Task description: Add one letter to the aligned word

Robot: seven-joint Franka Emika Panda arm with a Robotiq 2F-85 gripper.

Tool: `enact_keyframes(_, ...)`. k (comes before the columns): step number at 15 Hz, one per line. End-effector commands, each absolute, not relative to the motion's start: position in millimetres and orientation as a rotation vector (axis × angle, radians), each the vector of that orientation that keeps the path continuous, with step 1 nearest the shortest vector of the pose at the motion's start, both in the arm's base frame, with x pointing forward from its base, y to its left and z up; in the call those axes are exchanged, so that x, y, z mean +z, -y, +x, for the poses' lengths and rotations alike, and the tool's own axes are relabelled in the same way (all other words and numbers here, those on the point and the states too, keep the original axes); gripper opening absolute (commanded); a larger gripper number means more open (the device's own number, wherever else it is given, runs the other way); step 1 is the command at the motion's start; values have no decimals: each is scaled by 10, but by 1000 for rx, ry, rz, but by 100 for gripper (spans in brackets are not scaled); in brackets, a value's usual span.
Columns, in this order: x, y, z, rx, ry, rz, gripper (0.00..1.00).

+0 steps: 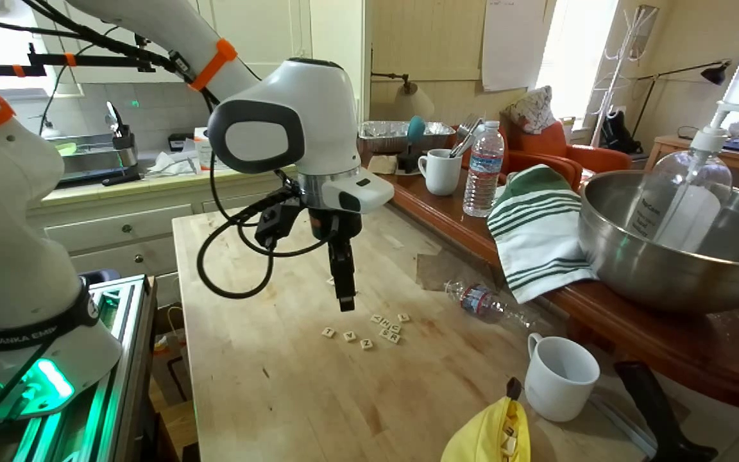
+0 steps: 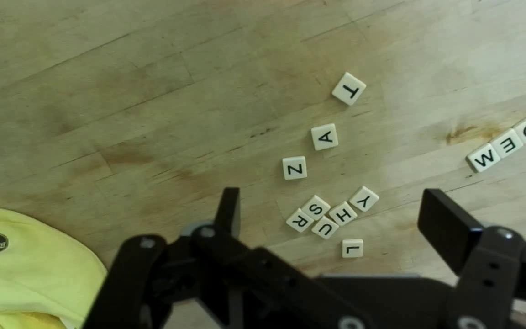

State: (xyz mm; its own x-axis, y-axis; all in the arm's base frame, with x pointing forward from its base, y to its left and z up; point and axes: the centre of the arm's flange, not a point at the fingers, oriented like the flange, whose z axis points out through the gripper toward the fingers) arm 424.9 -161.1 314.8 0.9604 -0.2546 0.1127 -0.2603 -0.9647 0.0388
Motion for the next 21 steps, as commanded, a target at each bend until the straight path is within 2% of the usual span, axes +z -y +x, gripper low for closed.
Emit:
enact_keyframes(1, 3065, 1646, 4333, 166, 423, 3053, 100)
enact_keyframes(6, 2906, 1762, 4543, 245, 407, 3049, 100)
enact_keyframes(7, 2867, 1777, 4578, 250, 398, 3055, 75)
enact_keyframes(8, 2811, 1790, 4611, 258, 389, 3054, 75)
enact_keyframes(11, 2666, 1820, 4687, 258, 363, 3059, 49)
enact_keyframes(17, 2417, 1822, 4809, 259, 328, 3090, 5)
enact_keyframes(18, 2389, 1820, 4826, 262, 325, 3092, 0)
enact_keyframes(21, 2310, 1837, 4866, 259, 319, 3101, 0)
